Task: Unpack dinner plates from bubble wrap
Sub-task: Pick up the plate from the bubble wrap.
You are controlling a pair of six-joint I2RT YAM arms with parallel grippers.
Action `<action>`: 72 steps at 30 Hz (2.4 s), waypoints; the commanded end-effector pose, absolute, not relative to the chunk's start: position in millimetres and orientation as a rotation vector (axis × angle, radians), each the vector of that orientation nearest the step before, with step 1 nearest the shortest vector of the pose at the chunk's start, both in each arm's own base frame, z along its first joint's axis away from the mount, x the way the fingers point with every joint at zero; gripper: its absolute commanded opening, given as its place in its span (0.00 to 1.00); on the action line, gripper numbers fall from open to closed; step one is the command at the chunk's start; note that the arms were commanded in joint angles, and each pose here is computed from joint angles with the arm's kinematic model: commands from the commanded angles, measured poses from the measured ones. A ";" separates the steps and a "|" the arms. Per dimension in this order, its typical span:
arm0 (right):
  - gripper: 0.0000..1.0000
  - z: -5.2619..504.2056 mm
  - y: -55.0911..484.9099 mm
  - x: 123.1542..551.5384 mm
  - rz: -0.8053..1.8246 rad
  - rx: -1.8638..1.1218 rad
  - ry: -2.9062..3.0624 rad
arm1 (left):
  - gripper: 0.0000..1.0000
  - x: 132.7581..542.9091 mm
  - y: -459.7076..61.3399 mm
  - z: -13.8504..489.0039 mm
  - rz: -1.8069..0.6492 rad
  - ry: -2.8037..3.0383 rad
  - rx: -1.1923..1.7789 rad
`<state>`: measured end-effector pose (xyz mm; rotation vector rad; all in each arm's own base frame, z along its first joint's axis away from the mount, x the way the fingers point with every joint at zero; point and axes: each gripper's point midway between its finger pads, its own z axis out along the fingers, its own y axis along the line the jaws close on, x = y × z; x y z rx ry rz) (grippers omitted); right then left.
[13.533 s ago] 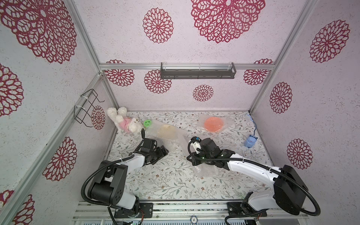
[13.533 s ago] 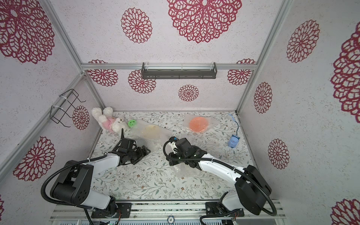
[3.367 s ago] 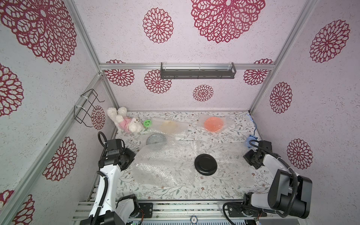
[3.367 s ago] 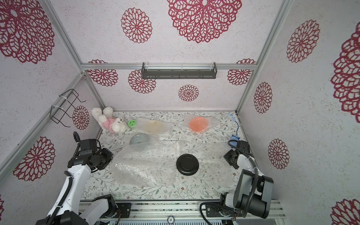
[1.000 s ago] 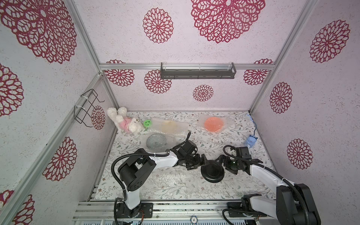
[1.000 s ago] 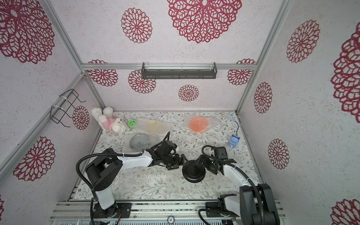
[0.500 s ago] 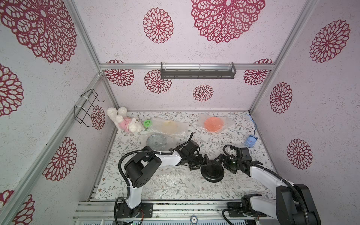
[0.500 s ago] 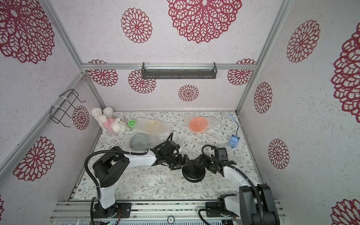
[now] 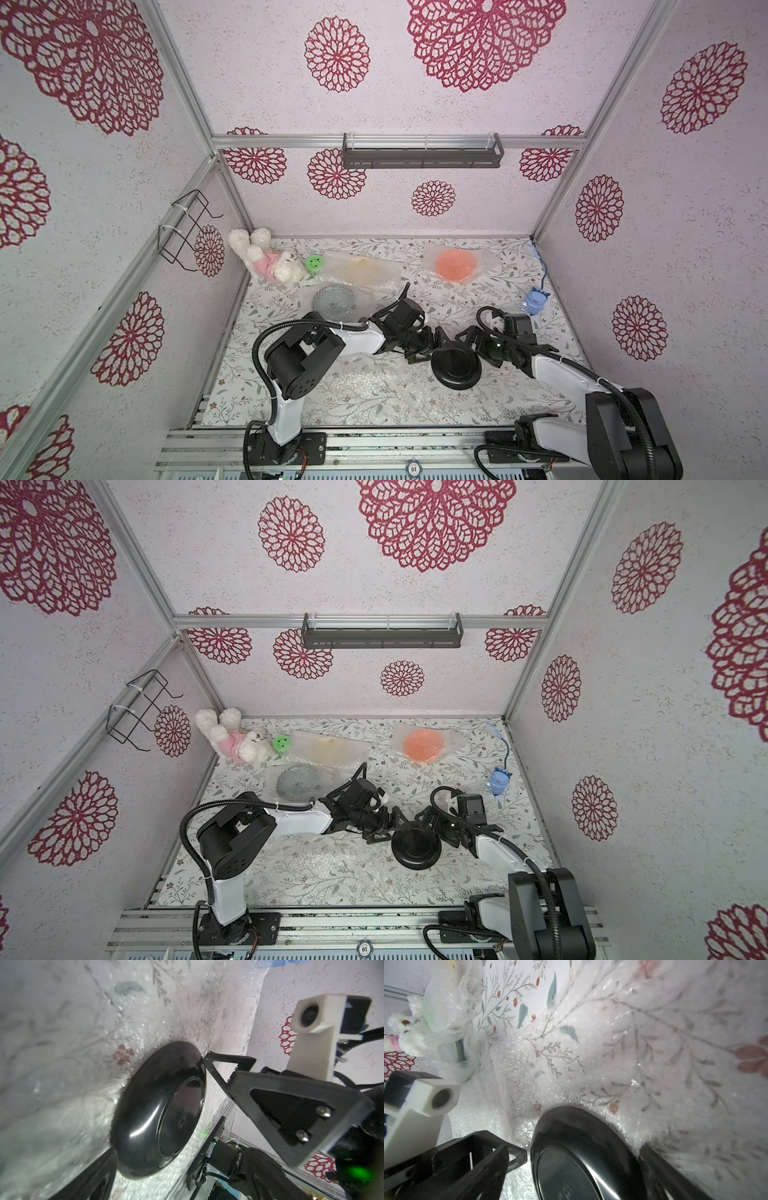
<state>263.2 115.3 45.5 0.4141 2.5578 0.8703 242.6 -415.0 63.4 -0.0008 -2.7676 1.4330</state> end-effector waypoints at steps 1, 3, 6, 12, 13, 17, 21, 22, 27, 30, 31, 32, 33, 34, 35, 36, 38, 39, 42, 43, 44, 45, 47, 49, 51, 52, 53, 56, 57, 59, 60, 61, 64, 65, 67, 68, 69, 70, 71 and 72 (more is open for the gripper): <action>0.99 25.8 92.7 242.5 0.692 0.535 2.672 | 0.97 253.5 -406.6 93.0 1.492 -2.803 0.000; 0.99 34.5 83.9 243.9 0.629 0.540 2.656 | 0.97 247.4 -400.9 93.4 1.478 -2.812 -0.005; 0.99 46.5 78.7 242.2 0.594 0.522 2.640 | 0.97 231.1 -396.9 91.6 1.438 -2.817 -0.017; 0.99 43.1 90.0 231.6 0.709 0.553 2.641 | 0.97 209.8 -403.7 76.5 1.399 -2.784 -0.003; 0.99 42.0 92.1 231.1 0.728 0.556 2.641 | 0.97 210.1 -407.1 74.5 1.398 -2.782 -0.004; 0.99 40.8 95.6 229.8 0.762 0.560 2.641 | 0.97 209.3 -421.7 70.2 1.414 -2.764 -0.006; 0.99 38.3 95.7 228.6 0.765 0.562 2.642 | 0.97 211.4 -422.2 57.7 1.365 -2.788 0.039; 0.99 37.3 96.1 229.0 0.767 0.562 2.643 | 0.97 211.9 -421.7 55.1 1.361 -2.789 0.044; 0.99 29.2 99.8 226.3 0.796 0.566 2.658 | 0.97 211.7 -425.7 45.1 1.355 -2.774 0.044; 0.99 25.3 100.6 224.3 0.802 0.563 2.666 | 0.97 211.5 -427.2 39.5 1.346 -2.768 0.055; 0.99 23.9 100.8 223.3 0.804 0.562 2.670 | 0.97 211.7 -426.9 38.9 1.343 -2.770 0.056; 0.99 23.2 101.1 222.8 0.806 0.562 2.670 | 0.97 212.1 -427.3 38.9 1.345 -2.769 0.057; 0.99 22.4 101.2 222.4 0.808 0.562 2.672 | 0.97 211.7 -428.0 39.9 1.349 -2.764 0.056; 0.99 21.3 101.3 220.9 0.807 0.561 2.679 | 0.97 211.9 -429.3 41.5 1.362 -2.757 0.059; 0.99 20.5 101.0 220.2 0.804 0.562 2.683 | 0.97 212.2 -429.9 43.1 1.374 -2.753 0.061; 0.99 19.5 100.5 219.3 0.801 0.561 2.686 | 0.97 213.3 -429.7 47.5 1.391 -2.753 0.064; 0.99 17.9 99.7 218.3 0.793 0.562 2.686 | 0.97 217.4 -430.9 59.2 1.457 -2.745 0.065; 0.99 17.7 99.7 218.6 0.794 0.562 2.683 | 0.97 220.4 -433.3 68.8 1.518 -2.726 0.064; 0.99 16.7 100.1 219.3 0.799 0.567 2.680 | 0.97 228.6 -439.1 95.2 1.683 -2.660 0.057; 0.99 16.1 100.5 219.3 0.802 0.566 2.683 | 0.97 232.4 -440.4 101.5 1.725 -2.651 0.056; 0.99 15.7 100.7 219.5 0.802 0.566 2.686 | 0.97 234.0 -440.6 103.7 1.741 -2.645 0.063; 0.99 15.5 100.6 219.7 0.800 0.567 2.687 | 0.97 235.7 -440.6 105.3 1.755 -2.642 0.065; 0.99 15.0 100.3 219.8 0.798 0.565 2.688 | 0.97 237.4 -441.7 110.3 1.799 -2.625 0.064; 0.99 13.9 99.7 218.6 0.792 0.565 2.691 | 0.97 237.5 -442.2 114.2 1.828 -2.612 0.064; 0.99 12.8 98.5 218.0 0.780 0.563 2.696 | 0.97 237.8 -441.0 117.8 1.838 -2.622 0.062; 0.99 12.1 97.9 217.7 0.774 0.563 2.698 | 0.97 237.8 -440.0 120.8 1.848 -2.628 0.053; 0.99 12.0 97.6 217.7 0.771 0.562 2.697 | 0.97 237.6 -439.3 123.9 1.863 -2.632 0.044; 0.99 10.6 97.1 218.2 0.766 0.564 2.699 | 0.97 239.6 -437.3 134.4 1.923 -2.631 0.029; 0.99 9.8 97.0 217.8 0.765 0.566 2.702 | 0.97 240.5 -437.3 136.6 1.944 -2.626 0.030; 0.99 9.3 97.1 218.5 0.764 0.566 2.703 | 0.97 241.7 -439.2 141.2 1.982 -2.610 0.031; 0.99 9.2 97.1 218.7 0.764 0.568 2.703 | 0.97 242.6 -440.7 143.2 2.000 -2.600 0.029; 0.99 8.6 96.7 218.7 0.761 0.568 2.703 | 0.97 242.9 -441.9 142.0 1.997 -2.603 0.028; 0.99 8.4 95.9 219.6 0.756 0.569 2.698 | 0.97 247.2 -445.3 138.9 2.009 -2.608 0.036; 0.99 8.1 95.8 219.5 0.754 0.570 2.700 | 0.97 249.0 -446.7 138.8 2.019 -2.604 0.038; 0.99 7.7 95.5 219.3 0.752 0.569 2.701 | 0.97 252.8 -448.3 134.7 2.014 -2.617 0.055; 0.99 7.4 95.4 219.3 0.751 0.569 2.702 | 0.97 254.0 -449.1 133.6 2.018 -2.619 0.060; 0.99 7.1 95.2 219.3 0.749 0.568 2.703 | 0.97 255.2 -450.2 134.8 2.036 -2.611 0.062; 0.99 6.2 95.3 218.6 0.749 0.568 2.706 | 0.97 256.7 -451.6 136.2 2.064 -2.595 0.069; 0.99 6.2 95.4 219.0 0.750 0.567 2.705 | 0.97 258.2 -453.3 139.3 2.093 -2.576 0.073; 0.99 5.2 95.5 218.5 0.751 0.569 2.709 | 0.97 260.1 -454.7 141.5 2.117 -2.569 0.070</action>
